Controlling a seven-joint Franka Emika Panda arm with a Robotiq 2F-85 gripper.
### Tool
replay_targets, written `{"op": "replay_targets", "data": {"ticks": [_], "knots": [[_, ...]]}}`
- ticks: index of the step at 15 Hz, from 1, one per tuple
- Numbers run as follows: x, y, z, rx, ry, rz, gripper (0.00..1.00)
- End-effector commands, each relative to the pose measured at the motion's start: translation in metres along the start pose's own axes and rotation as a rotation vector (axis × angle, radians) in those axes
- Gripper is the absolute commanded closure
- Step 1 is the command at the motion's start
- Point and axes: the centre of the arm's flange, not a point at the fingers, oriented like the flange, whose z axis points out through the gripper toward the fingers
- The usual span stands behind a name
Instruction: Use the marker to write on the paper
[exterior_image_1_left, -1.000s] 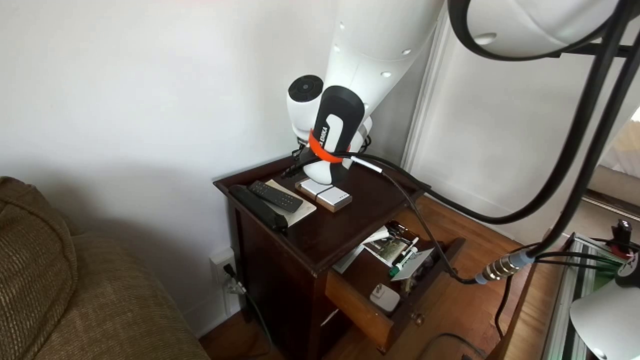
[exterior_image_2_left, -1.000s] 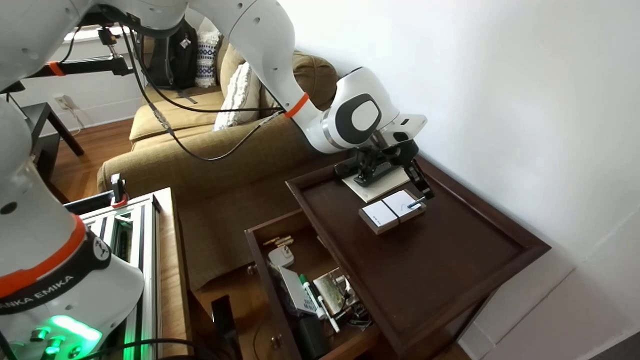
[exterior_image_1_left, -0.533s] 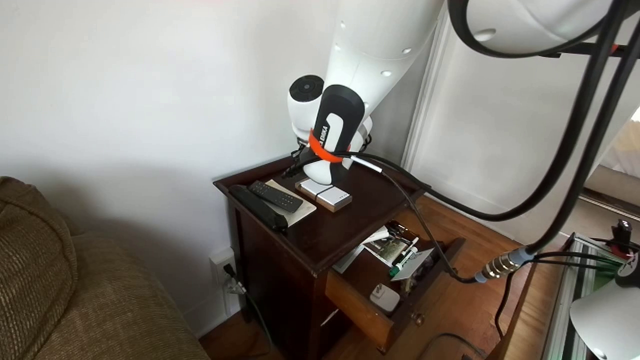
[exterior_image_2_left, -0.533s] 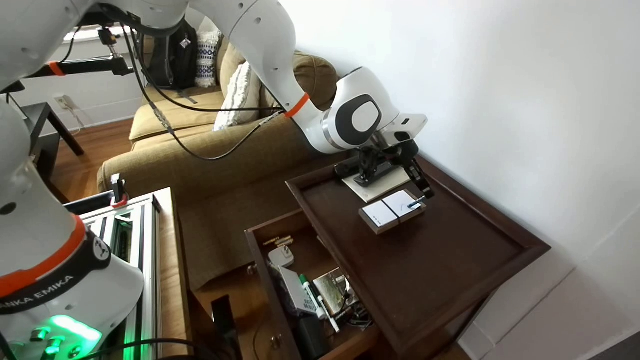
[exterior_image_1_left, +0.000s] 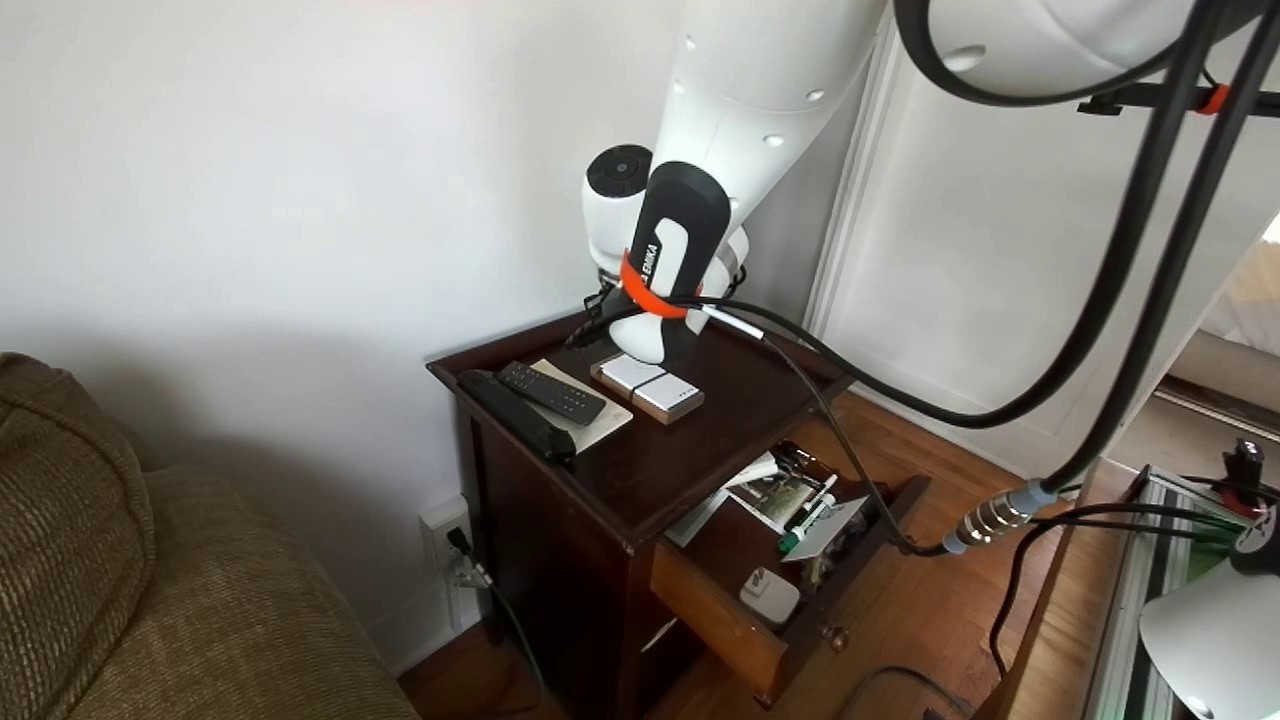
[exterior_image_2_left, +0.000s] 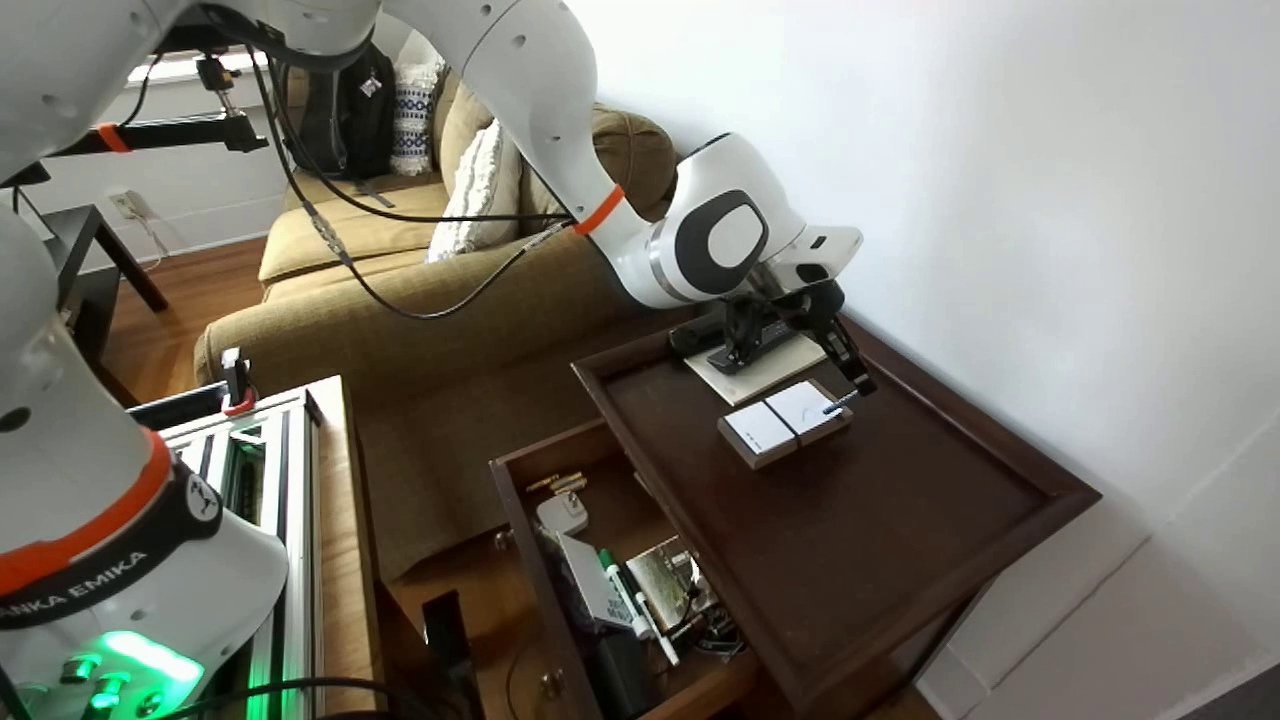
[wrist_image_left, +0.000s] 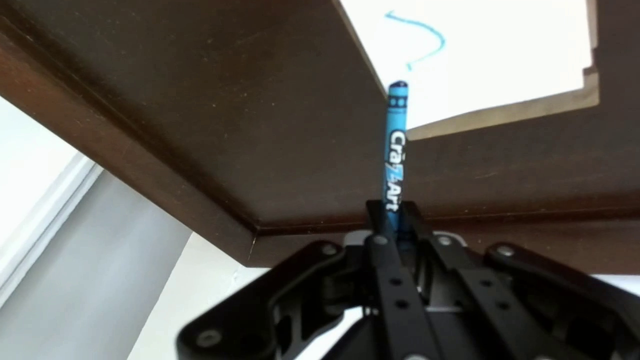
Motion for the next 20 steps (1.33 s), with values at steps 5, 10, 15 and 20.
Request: {"op": "replay_targets", "data": {"ticks": [5,10,15,20], "knots": [[0.016,0.031,-0.005,0.017,0.036,0.068,0.97],[0.006,0.047,0.02,0.061,-0.084,0.048,0.97],[0.003,0.069,0.036,0.09,-0.174,0.023,0.97],[0.003,0.082,0.048,0.145,-0.242,0.025,0.97]]}}
